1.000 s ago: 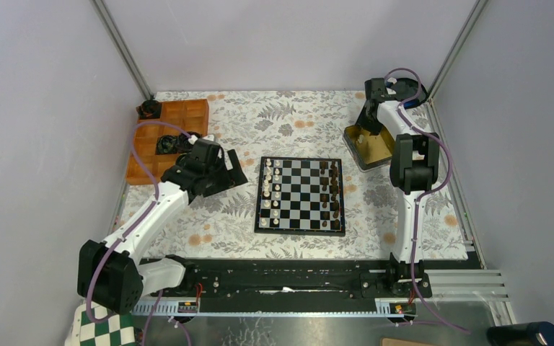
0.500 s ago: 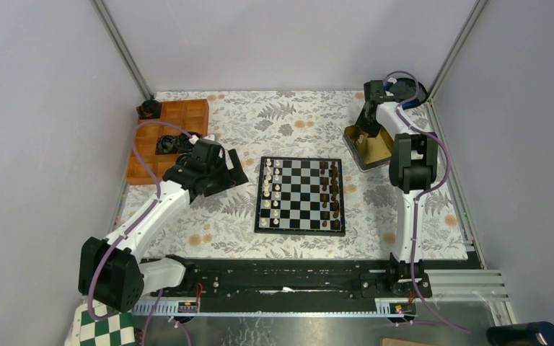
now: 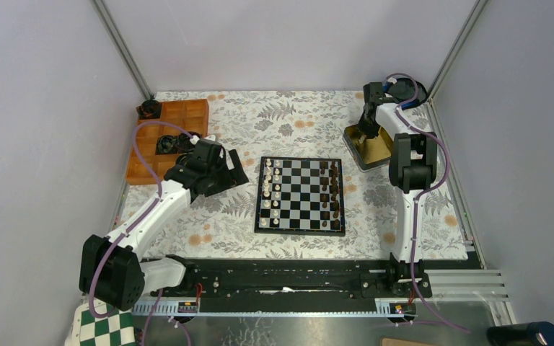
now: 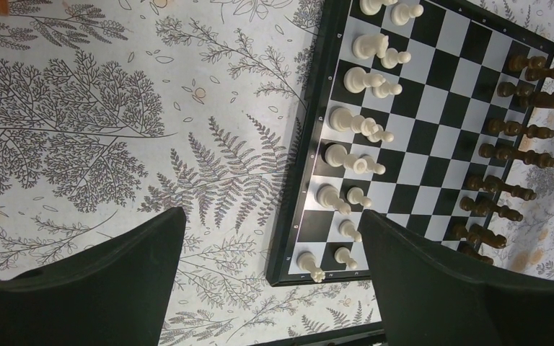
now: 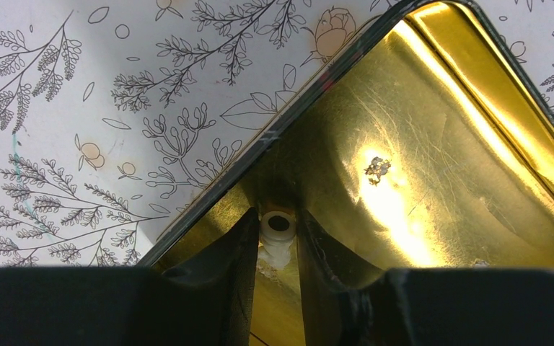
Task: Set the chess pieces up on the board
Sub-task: Pick up the chess piece from the storage box.
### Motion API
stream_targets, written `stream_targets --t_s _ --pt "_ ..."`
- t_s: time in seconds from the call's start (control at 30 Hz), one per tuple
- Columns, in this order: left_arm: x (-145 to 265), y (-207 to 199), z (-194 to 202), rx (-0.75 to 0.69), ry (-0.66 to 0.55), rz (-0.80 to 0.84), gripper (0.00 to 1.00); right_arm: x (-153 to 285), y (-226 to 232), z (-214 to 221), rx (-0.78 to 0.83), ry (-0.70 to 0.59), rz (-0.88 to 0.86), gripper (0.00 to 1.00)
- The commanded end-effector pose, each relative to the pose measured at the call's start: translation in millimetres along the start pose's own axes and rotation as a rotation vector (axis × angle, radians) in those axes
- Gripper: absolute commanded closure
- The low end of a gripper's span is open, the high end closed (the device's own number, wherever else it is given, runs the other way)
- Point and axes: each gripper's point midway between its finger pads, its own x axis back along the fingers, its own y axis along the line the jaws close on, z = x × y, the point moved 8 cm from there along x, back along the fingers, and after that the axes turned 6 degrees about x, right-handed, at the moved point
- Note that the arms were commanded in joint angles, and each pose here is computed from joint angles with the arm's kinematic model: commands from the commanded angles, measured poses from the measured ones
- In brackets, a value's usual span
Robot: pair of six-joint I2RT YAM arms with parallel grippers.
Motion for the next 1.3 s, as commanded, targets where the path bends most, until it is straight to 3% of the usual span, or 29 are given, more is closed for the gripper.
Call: stream_targets --t_s 0.0,0.2,0.4,0.97,1.27 --pt "-5.2 -2.0 -4.1 0.01 -0.028 0.027 0.01 1.1 1.6 -0.9 0.013 -0.003 -0.017 0.69" --pt "-4.8 -1.5 -3.0 0.008 -0.027 0.031 0.01 3.3 -0.4 1.6 0.013 -0.001 -0.012 0.8" --pt "-0.8 -2.2 -3.3 0.003 -0.03 0.042 0.01 17.6 -1.4 -4.4 0.002 -0.033 -0.017 1.0" --pt "31.7 -21.1 -10.0 -0.052 -0.077 0.218 0.01 126.0 -7.7 -10.5 -0.03 -0.195 -0.073 1.0" --pt "48.6 -41.8 -4.6 -0.091 -0.069 0.42 0.01 204.4 33.7 32.4 0.012 -0.214 -0.278 1.0"
